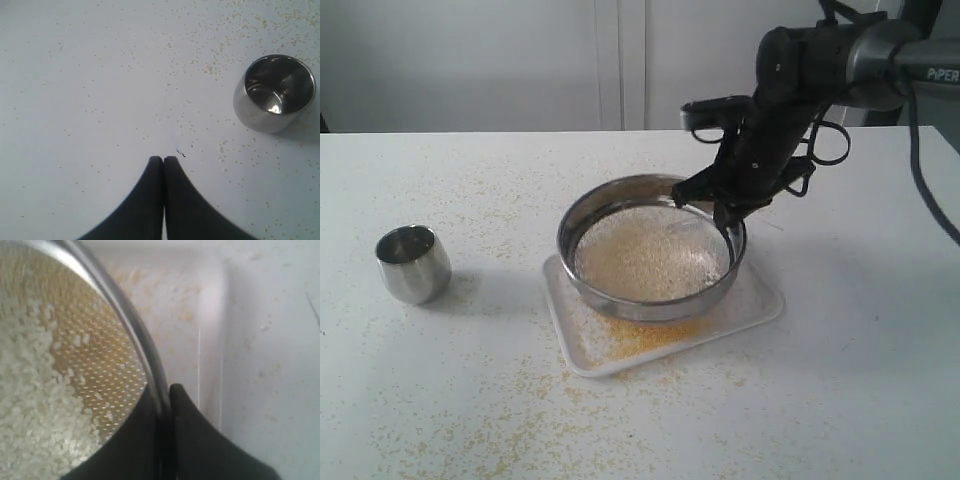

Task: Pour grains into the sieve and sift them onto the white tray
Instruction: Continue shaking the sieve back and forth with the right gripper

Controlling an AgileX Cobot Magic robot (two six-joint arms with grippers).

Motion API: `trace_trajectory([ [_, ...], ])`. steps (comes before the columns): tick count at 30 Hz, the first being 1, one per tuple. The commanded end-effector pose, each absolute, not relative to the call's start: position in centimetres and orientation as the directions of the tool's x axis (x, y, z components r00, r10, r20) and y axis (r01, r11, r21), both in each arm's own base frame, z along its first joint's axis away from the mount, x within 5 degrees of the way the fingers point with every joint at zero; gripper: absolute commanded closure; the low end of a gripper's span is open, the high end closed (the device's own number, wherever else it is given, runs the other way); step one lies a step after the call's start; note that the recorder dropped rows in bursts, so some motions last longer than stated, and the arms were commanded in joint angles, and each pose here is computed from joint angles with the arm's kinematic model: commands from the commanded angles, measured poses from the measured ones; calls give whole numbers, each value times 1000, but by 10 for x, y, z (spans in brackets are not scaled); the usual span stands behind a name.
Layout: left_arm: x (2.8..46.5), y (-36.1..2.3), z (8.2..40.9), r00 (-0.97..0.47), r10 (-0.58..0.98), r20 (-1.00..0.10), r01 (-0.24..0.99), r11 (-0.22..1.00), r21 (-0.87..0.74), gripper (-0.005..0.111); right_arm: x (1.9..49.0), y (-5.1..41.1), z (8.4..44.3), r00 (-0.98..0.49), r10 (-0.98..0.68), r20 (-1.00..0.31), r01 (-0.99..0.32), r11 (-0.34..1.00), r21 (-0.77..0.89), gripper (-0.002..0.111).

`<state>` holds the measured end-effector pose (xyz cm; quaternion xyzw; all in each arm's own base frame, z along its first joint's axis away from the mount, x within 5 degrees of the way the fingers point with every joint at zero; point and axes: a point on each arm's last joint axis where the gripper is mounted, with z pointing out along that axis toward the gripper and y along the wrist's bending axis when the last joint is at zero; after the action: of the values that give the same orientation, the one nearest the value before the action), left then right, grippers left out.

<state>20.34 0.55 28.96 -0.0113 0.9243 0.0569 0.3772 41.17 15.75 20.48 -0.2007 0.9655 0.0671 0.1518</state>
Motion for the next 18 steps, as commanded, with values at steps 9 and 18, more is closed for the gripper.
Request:
trace_trajectory([
  [9, 201, 6, 288, -719, 22, -695, -67, 993, 100, 106, 401, 184, 220, -775, -487, -403, -592, 783, 193, 108],
  [18, 201, 6, 288, -719, 22, -695, -67, 993, 100, 106, 401, 182, 223, -765, -505, -399, -595, 792, 138, 108],
])
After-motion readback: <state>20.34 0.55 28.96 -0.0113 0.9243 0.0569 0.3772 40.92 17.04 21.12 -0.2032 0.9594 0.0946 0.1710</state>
